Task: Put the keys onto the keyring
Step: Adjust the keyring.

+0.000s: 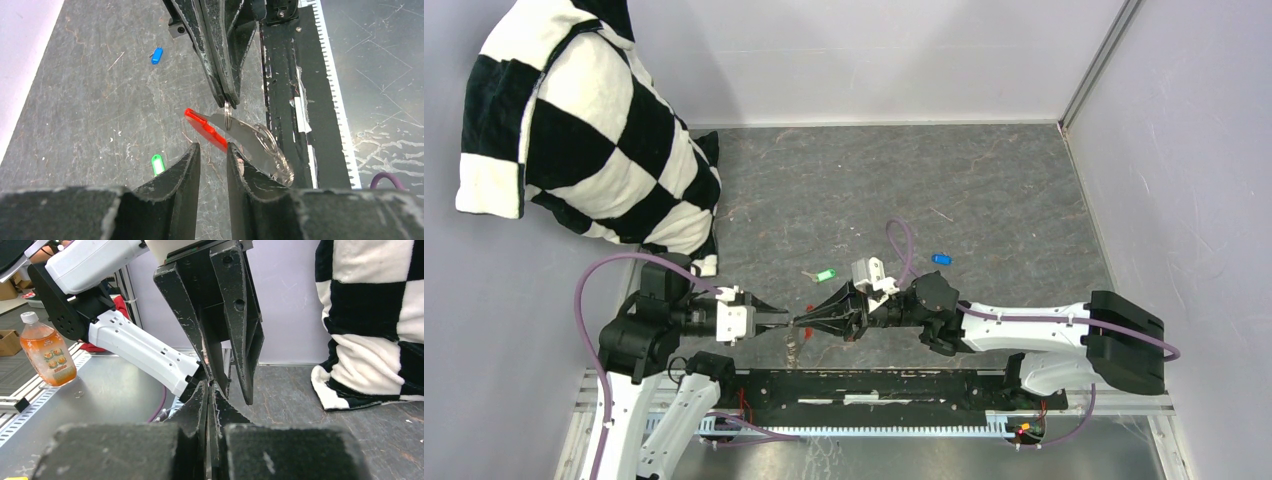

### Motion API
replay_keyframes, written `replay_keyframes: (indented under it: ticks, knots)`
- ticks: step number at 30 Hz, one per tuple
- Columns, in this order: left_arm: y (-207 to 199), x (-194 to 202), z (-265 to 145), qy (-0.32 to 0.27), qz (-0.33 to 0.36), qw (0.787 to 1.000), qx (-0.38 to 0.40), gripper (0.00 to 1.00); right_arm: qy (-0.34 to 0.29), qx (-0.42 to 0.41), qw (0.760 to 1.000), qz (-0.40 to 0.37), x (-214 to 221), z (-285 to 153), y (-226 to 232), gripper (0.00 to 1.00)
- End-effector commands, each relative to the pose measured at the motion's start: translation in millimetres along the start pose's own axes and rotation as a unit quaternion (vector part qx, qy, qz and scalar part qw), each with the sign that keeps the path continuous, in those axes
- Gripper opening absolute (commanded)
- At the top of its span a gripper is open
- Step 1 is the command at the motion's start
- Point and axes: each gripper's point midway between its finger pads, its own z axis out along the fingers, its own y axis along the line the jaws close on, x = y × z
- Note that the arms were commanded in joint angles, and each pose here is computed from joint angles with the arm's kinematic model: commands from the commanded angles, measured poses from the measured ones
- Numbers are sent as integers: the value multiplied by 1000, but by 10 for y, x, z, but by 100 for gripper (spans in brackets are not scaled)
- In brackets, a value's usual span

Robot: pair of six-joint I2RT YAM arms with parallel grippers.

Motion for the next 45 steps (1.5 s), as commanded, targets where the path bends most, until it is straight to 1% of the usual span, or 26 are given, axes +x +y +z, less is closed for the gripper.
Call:
replay_keyframes:
  ticks: [1,6,9,11,15,17,18,21,24,33,39,45]
  knots:
    - [13,-114,21,-25,-20,999,6,34,-36,-13,999,-15,-258,102,19,0]
    - [11,-138,28,-32,-20,999,10,34,-32,-20,999,-13,-249,139,27,0]
    - [-4,-167,28,-38,-21,999,13,33,-32,-19,999,-15,-250,149,19,0]
    - [-8,-174,26,-39,-20,999,13,30,-30,-18,999,-14,-241,157,11,0]
    - [-21,-146,23,-34,-19,999,11,17,-31,-18,999,-15,-248,165,9,1]
    - [-17,-142,22,-33,-16,999,11,16,-29,-19,999,-14,-238,171,9,1]
    - [-20,-150,23,-35,-16,999,12,17,-27,-18,999,-13,-221,170,5,1]
    - [-24,-168,22,-38,-16,999,14,24,-27,-18,999,-13,-217,169,5,1]
    - [-31,-180,18,-39,-16,999,13,27,-28,-17,999,-13,-222,165,3,1]
    - [-90,-223,15,-50,-27,998,20,28,-22,-5,1000,-15,-180,154,-38,0]
    - [-124,-174,10,-45,-19,999,14,28,-23,5,999,-22,-199,139,-75,0]
    - [-137,-163,10,-44,-20,999,13,31,-24,18,999,-27,-216,112,-107,1]
